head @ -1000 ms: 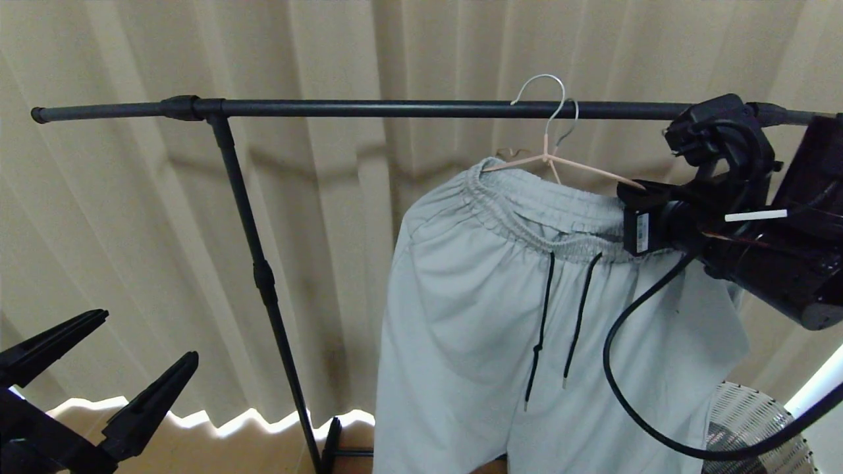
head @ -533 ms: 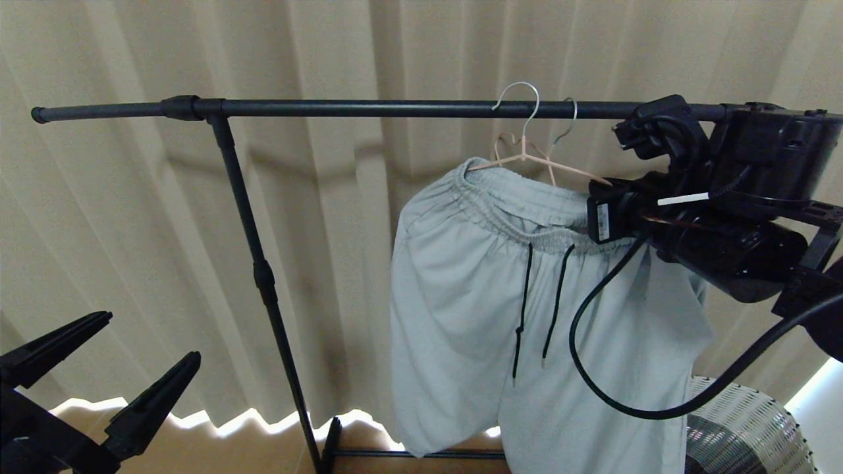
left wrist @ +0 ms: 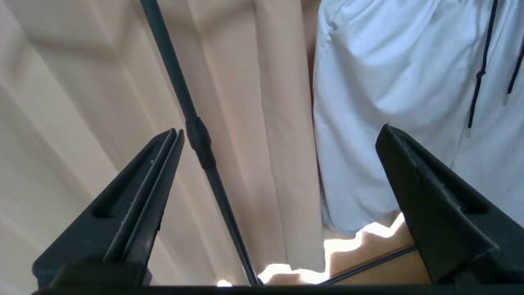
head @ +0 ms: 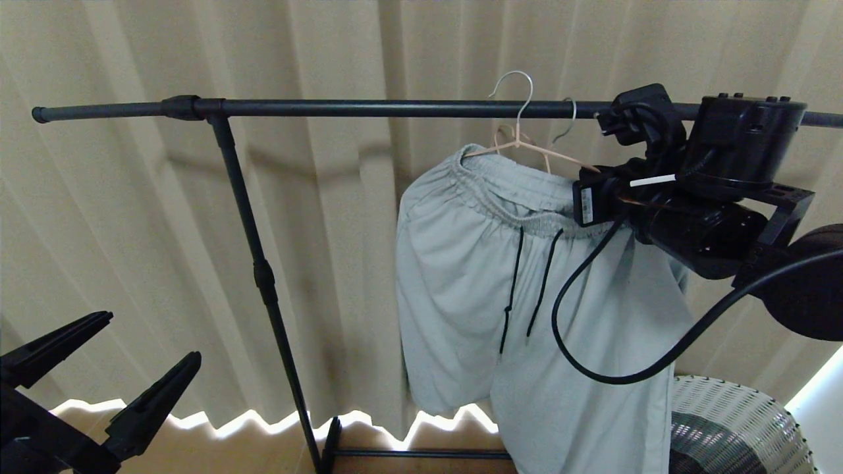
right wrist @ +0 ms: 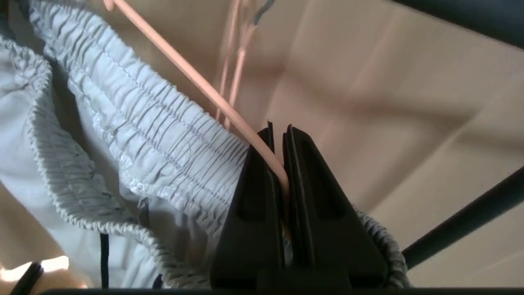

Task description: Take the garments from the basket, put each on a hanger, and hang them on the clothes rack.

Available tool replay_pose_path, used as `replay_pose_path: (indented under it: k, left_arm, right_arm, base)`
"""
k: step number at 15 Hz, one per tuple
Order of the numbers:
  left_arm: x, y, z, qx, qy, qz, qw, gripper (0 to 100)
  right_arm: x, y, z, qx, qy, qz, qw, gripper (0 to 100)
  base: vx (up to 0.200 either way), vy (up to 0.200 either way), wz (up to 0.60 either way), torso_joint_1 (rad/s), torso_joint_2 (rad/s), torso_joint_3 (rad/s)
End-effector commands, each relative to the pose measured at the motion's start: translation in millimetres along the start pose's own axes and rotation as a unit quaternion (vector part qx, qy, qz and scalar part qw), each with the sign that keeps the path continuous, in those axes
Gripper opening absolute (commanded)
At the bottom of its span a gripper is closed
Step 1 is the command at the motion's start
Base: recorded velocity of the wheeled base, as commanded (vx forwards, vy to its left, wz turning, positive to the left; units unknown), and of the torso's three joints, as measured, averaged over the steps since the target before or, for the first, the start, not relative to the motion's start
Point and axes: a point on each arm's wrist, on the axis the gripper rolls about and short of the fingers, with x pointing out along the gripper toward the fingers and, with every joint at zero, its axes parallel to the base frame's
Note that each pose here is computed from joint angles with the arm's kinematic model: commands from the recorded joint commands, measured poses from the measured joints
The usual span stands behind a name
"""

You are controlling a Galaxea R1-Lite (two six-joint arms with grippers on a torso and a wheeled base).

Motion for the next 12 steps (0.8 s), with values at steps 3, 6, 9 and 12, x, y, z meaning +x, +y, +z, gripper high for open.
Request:
replay_pose_path:
  k: [3,6,9,12]
  left_arm:
    - [0,0.0,0,0.0,0.001,0.0,1.0,100]
    - [0,0.0,0,0.0,0.0,0.0,1.0,100]
    - [0,0.0,0,0.0,0.002,0.0,1.0,100]
    - [0,0.0,0,0.0,0.002,0.0,1.0,100]
  right_arm:
    - [13,4.7,-2.4,-0.002,0.005,-0.009,0.9999,0]
    - [15,6.6,-5.2,-0.005,0.009,-0.009,0.9999,0]
    - [20,10.6,-12.2,-0.01,0.019,-0.007,0.9997,0]
    - [18,15.5,-11.7,-0.011,0.018,0.0,0.9998,0]
  base:
    - [0.0,0.0,0.0,0.0,0.0,0.0]
    - [0.0,0.0,0.0,0.0,0.0,0.0]
    - [0.0,0.0,0.0,0.0,0.0,0.0]
    - [0.0,0.0,0.0,0.0,0.0,0.0]
